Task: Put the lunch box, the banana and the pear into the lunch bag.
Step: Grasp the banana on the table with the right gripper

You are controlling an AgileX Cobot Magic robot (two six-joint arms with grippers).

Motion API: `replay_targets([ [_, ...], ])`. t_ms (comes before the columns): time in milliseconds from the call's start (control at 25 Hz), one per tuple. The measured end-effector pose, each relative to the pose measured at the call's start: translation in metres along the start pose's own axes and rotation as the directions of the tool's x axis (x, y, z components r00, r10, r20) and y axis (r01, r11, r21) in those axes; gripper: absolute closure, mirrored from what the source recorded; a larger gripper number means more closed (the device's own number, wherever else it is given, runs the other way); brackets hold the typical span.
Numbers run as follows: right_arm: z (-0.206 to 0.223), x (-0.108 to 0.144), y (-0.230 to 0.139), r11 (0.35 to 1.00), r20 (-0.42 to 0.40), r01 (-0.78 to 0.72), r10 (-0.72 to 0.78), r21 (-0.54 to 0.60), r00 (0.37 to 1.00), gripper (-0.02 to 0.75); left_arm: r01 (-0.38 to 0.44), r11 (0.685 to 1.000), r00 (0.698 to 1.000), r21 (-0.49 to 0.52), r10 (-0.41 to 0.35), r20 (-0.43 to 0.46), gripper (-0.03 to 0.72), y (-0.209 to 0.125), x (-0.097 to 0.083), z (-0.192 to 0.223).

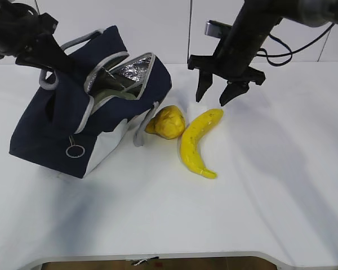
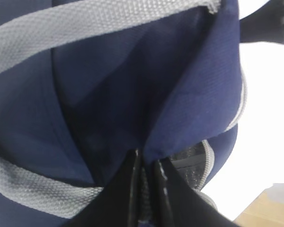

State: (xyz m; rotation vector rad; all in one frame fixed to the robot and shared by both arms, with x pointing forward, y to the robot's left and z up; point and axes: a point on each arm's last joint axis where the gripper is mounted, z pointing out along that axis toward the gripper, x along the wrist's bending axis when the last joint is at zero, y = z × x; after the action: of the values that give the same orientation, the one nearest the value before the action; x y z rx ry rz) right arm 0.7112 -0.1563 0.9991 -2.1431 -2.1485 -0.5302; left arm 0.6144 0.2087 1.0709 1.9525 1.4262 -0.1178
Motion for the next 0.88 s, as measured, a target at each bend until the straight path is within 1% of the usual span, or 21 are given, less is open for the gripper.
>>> replay_targets([
  [200, 0.009, 0.007, -0.004, 0.997, 0.036, -0.080, 0.079, 0.009, 0.996, 0.256, -0.001, 1.000, 1.000, 0.001, 0.001, -0.001, 0.665, 0.000, 0.000, 0.000],
  [400, 0.012, 0.007, -0.004, 0.989, 0.051, -0.149, 0.148, 0.007, 0.988, 0.256, -0.001, 1.000, 1.000, 0.001, 0.001, -0.001, 0.665, 0.000, 0.000, 0.000],
  [600, 0.018, 0.004, -0.004, 0.983, 0.071, -0.184, 0.183, 0.011, 0.981, 0.256, -0.001, 1.000, 1.000, 0.001, 0.001, -0.001, 0.665, 0.000, 0.000, 0.000],
  [880, 0.039, 0.000, -0.006, 0.974, 0.076, -0.221, 0.217, 0.054, 0.973, 0.256, -0.002, 1.000, 1.000, 0.007, 0.002, 0.000, 0.666, -0.001, 0.000, 0.000],
])
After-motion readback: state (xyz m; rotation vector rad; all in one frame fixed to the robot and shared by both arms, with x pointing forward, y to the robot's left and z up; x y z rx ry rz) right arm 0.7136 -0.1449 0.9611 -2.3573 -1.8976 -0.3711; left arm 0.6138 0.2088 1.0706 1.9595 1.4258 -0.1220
